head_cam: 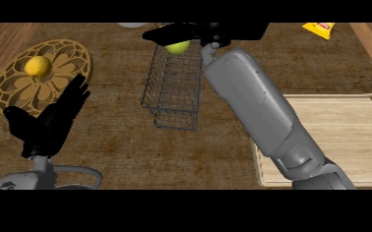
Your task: Pick the pear from the tray and place it in the tiered basket
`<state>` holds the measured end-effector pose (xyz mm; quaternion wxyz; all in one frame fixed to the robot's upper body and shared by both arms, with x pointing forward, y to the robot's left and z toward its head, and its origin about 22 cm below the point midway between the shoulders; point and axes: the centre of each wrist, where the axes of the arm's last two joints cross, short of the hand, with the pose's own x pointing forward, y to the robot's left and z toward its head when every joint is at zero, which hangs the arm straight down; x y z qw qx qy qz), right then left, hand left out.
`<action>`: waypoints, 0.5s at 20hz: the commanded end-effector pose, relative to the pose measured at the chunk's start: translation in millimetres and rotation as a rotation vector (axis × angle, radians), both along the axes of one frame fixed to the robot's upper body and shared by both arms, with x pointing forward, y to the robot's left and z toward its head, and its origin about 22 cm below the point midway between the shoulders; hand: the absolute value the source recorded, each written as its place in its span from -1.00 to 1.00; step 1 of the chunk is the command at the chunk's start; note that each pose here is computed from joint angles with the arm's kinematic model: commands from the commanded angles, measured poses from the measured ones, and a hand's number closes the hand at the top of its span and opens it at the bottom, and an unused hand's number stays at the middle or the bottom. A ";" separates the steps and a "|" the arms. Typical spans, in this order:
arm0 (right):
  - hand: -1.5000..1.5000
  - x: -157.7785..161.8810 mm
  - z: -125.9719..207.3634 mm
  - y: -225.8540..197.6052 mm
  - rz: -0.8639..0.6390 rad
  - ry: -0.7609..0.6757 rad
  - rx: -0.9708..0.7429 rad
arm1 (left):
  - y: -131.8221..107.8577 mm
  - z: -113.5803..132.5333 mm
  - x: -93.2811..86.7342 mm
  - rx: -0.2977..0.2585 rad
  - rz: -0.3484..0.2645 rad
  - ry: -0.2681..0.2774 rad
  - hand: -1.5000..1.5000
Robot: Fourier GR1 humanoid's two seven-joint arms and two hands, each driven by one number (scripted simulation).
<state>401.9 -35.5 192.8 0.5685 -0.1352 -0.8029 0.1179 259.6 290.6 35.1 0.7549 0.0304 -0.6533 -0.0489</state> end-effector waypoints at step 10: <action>-1.00 11.9 35.4 -139.0 -0.218 -0.074 0.316 | -8.3 1.9 -9.2 0.001 0.011 0.012 0.00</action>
